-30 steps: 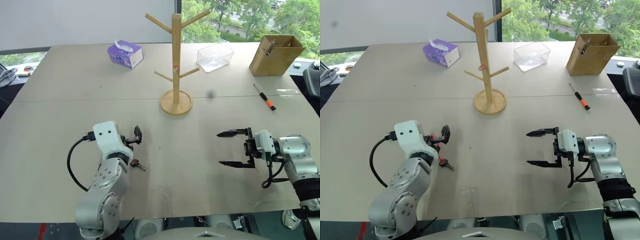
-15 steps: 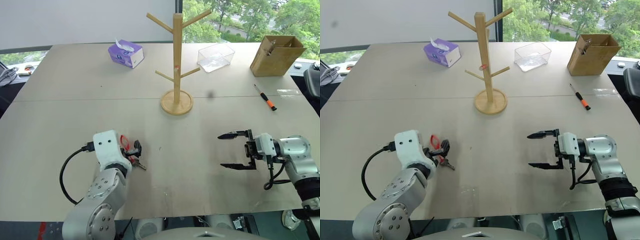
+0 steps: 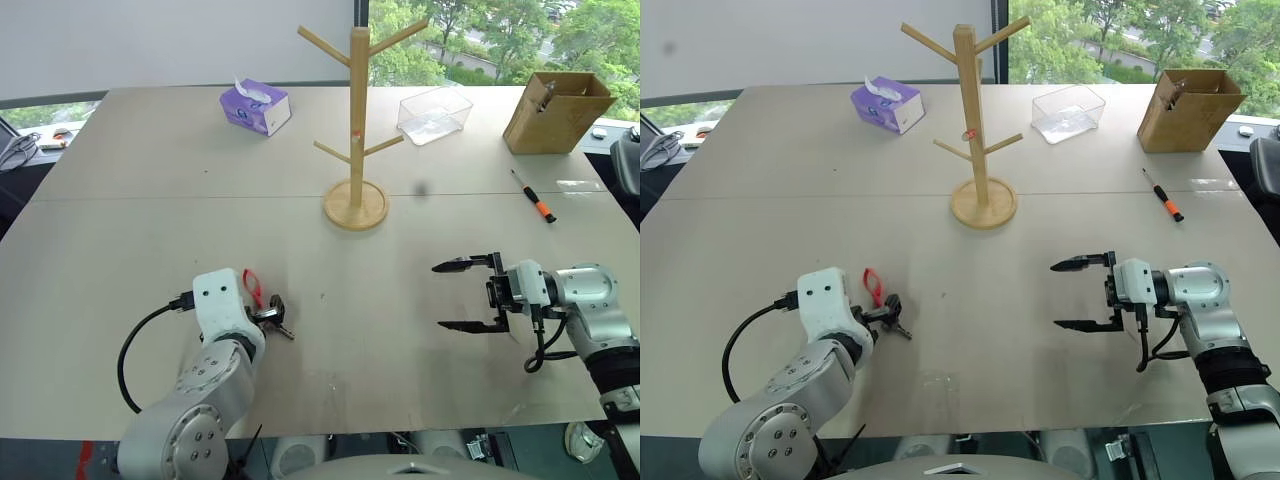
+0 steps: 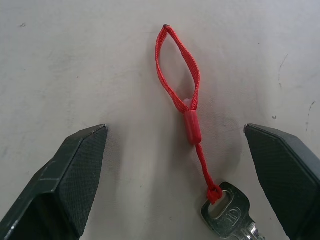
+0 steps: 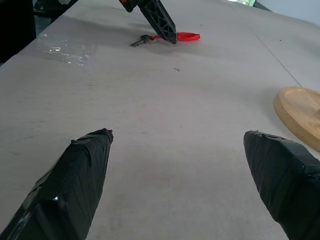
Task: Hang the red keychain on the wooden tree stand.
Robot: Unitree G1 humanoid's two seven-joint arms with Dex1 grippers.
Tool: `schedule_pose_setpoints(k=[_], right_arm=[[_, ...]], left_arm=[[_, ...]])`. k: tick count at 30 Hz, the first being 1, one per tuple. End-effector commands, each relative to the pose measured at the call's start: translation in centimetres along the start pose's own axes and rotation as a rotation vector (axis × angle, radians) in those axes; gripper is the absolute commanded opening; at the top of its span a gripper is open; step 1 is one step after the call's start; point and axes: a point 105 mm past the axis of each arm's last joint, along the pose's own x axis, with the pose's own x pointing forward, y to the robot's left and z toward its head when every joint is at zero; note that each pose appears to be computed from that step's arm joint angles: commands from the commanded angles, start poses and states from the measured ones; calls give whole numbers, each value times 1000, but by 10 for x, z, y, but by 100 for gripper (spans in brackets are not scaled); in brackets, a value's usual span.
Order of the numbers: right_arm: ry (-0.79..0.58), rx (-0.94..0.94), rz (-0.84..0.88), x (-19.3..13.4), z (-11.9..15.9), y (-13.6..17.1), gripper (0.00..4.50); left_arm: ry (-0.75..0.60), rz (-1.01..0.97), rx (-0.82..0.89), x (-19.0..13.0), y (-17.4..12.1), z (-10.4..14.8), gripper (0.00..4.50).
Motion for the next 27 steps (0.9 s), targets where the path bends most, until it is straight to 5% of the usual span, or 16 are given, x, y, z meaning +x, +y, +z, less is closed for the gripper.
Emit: schedule_pose_setpoints(k=[1, 3, 12, 22, 27], right_arm=[[-26, -35, 67, 2, 8, 2, 450], [-27, -36, 65, 2, 8, 2, 450], [-31, -44, 62, 3, 12, 1, 450], [-27, -49, 50, 2, 13, -1, 450], [-59, -24, 15, -4, 25, -6, 450]], left_arm=[[-3, -27, 20, -4, -5, 2, 426], [-5, -32, 31, -4, -6, 3, 381], [-25, -36, 44, -3, -7, 10, 4], [-49, -55, 34, -3, -9, 17, 4], [-265, -136, 32, -9, -11, 48, 4]])
